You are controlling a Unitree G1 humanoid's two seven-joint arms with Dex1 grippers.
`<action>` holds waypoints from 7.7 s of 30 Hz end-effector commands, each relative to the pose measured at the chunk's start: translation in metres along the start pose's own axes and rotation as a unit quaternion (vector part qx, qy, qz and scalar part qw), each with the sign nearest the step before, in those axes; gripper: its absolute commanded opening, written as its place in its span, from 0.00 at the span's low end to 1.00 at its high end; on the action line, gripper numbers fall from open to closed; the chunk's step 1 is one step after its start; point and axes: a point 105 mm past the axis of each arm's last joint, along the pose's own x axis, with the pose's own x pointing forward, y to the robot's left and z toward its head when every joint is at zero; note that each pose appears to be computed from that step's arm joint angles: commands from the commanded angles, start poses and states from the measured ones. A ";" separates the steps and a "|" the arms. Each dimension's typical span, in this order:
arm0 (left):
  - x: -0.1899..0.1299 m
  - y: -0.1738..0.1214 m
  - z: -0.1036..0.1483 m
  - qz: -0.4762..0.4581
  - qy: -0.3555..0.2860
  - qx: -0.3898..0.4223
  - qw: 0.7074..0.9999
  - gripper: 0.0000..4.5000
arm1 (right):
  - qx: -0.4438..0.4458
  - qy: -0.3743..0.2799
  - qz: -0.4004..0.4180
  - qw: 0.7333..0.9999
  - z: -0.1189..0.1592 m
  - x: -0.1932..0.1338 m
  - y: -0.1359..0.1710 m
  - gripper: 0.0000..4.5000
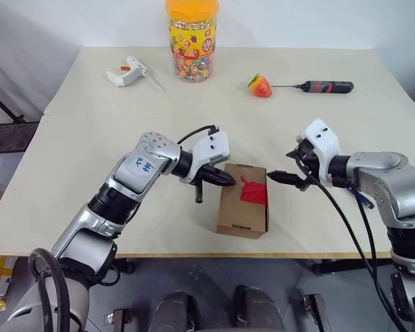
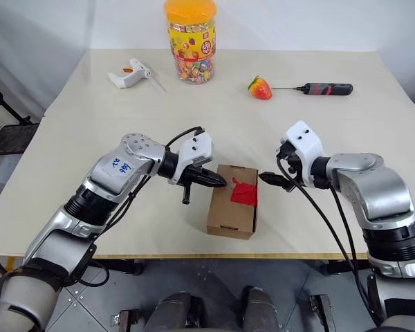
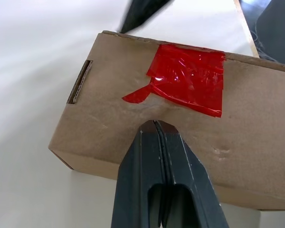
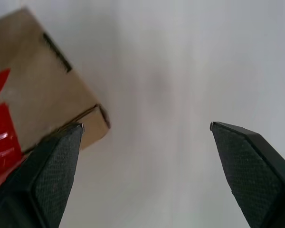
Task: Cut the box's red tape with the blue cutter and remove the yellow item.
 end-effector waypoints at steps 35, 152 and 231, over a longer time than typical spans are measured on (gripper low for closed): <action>0.003 0.001 -0.014 0.007 0.040 -0.009 0.999 0.00 | 0.023 0.063 0.002 0.998 -0.054 -0.045 -0.008 0.99; -0.015 0.019 0.046 0.021 -0.103 0.055 0.993 0.00 | 0.159 0.128 -0.041 0.978 0.062 -0.005 0.039 0.01; -0.001 0.004 0.027 -0.096 0.070 0.219 0.968 0.99 | 0.060 -0.013 -0.011 0.998 -0.016 -0.111 0.006 1.00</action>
